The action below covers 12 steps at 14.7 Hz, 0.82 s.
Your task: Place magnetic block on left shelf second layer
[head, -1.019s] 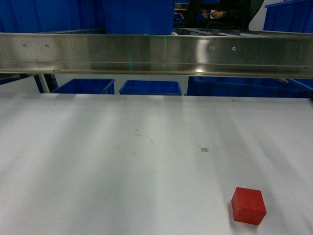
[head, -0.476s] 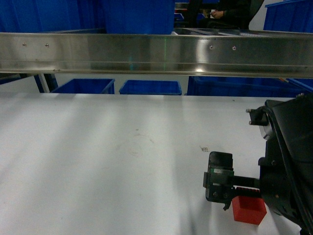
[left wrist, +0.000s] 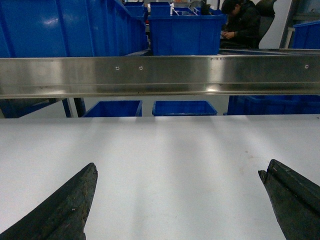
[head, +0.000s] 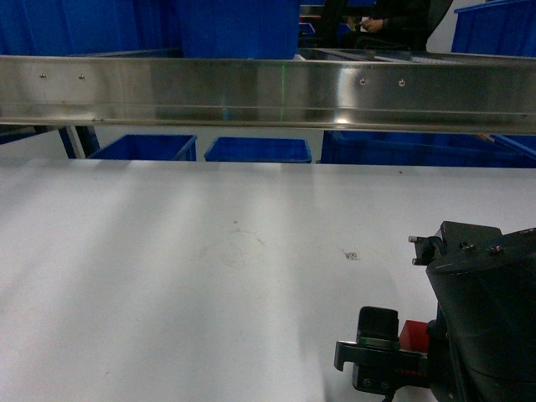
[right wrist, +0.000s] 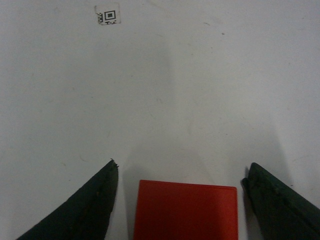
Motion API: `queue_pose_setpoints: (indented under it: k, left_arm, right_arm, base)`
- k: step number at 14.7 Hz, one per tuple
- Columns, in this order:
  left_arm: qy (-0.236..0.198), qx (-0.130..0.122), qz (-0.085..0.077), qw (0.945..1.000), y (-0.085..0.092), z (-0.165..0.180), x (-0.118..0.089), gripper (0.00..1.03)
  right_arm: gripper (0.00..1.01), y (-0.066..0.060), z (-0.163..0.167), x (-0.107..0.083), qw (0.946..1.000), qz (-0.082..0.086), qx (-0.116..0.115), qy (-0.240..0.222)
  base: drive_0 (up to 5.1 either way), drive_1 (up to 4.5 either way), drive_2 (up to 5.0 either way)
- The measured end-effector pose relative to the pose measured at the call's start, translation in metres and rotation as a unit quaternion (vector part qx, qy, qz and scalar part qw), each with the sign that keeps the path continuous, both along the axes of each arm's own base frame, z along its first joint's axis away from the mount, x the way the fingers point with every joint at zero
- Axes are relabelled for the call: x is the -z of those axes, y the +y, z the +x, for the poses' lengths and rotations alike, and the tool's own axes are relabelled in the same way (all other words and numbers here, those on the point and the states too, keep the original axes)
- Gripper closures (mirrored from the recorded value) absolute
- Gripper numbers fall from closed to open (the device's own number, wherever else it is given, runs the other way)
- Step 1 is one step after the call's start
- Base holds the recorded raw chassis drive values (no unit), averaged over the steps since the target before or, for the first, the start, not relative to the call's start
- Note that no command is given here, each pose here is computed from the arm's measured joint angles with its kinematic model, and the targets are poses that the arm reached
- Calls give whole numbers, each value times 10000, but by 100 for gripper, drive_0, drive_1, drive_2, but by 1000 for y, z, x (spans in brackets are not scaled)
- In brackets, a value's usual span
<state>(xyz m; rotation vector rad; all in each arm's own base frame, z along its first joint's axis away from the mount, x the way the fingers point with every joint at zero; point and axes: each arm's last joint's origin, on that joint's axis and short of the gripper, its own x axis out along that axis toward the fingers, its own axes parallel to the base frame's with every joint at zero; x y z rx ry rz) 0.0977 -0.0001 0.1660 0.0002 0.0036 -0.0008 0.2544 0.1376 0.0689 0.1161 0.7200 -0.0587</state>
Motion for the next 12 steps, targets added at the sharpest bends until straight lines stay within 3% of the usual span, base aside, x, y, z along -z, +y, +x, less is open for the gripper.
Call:
queue_pose_setpoints:
  k: [4, 6, 7, 9, 11, 12]
  left_arm:
    - [-2, 2, 0, 10000, 0, 0, 0, 5]
    - [-2, 0, -2, 10000, 0, 0, 0, 5]
    - [-2, 0, -2, 10000, 0, 0, 0, 5]
    - [0, 2, -2, 10000, 0, 0, 0, 5]
    - [-2, 0, 0, 10000, 0, 0, 0, 5]
    - [-2, 2, -2, 10000, 0, 0, 0, 5]
  right_arm:
    - [66, -4, -1, -1, 9998, -156, -104, -61]
    - [67, -14, -6, -8, 9991, -267, -275, -163]
    - [67, -25, -9, -22, 9978, -370, -425, -356]
    - [67, -51, -8, -66, 9921, -471, -655, -963]
    - [67, -99, -20, -104, 9848, -739, -694, -1409]
    - [67, -128, -31, -125, 9802, -802, -488, -1745]
  base:
    - [0, 0, 0]
    - [0, 0, 0]
    - [0, 0, 0]
    - [0, 0, 0]
    - [0, 0, 0]
    - [0, 0, 0]
